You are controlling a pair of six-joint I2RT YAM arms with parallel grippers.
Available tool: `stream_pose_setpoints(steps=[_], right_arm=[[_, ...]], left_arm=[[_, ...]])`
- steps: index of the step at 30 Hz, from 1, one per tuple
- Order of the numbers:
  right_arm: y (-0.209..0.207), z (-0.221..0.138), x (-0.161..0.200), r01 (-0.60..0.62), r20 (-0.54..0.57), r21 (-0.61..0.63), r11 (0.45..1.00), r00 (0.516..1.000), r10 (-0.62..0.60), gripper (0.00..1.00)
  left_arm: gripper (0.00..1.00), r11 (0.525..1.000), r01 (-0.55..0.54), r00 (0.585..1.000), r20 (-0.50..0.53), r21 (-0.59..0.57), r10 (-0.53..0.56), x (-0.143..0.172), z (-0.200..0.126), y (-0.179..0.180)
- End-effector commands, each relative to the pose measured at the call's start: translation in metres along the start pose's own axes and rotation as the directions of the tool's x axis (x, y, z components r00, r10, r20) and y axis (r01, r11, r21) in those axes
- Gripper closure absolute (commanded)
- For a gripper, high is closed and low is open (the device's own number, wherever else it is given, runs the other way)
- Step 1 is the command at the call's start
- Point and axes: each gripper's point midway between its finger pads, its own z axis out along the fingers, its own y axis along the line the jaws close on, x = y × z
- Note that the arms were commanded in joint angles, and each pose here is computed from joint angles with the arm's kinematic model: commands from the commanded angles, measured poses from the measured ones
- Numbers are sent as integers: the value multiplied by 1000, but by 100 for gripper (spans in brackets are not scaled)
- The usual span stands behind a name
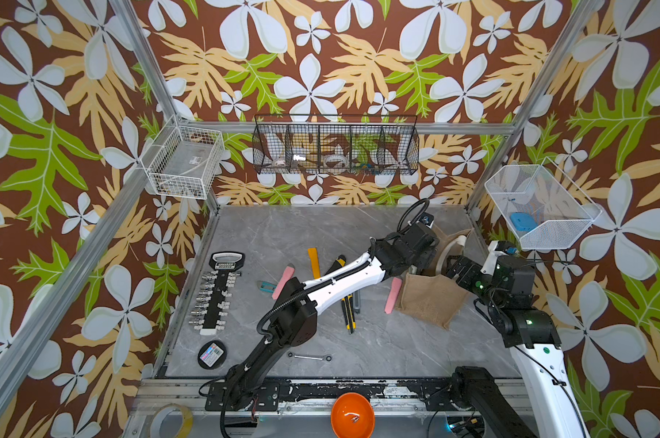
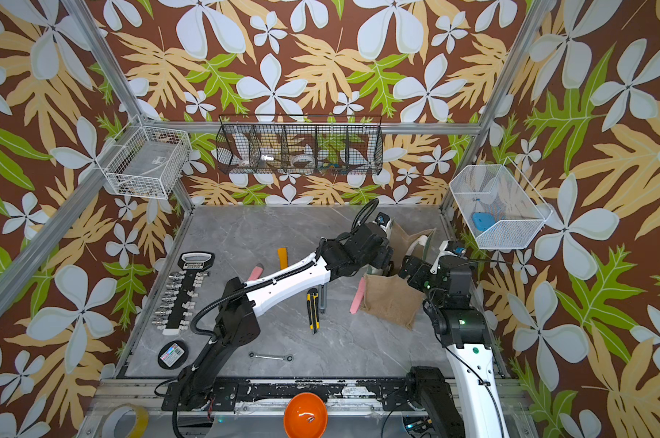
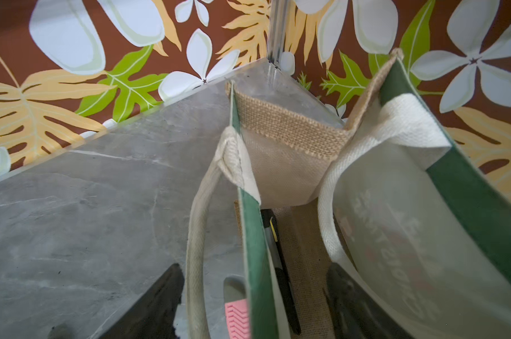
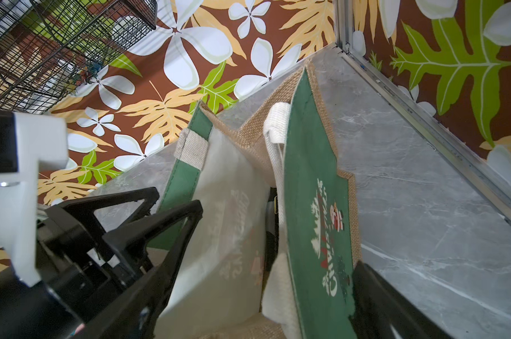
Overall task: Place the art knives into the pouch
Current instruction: Place the utility knife in the pouch, then adjust the pouch at the center of the board.
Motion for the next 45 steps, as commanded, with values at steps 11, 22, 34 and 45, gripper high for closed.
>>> stream_pose_setpoints(steps=[11, 22, 34, 45], right_arm=[[1, 10, -5, -3, 9, 6, 1000, 1000, 3, 2], [1, 13, -7, 2, 9, 8, 1000, 1000, -2, 2], [-11, 14, -8, 67, -26, 92, 993, 998, -65, 3], [-25, -3, -15, 114, -19, 191, 975, 993, -112, 2]], left_arm=[[76, 978, 86, 995, -26, -191, -93, 7, -19, 68], [76, 951, 65, 997, -27, -302, -76, 3, -30, 92], [67, 981, 135, 988, -55, -141, -144, 6, -51, 67], [43, 980, 184, 965, -206, 81, -164, 80, -55, 35]])
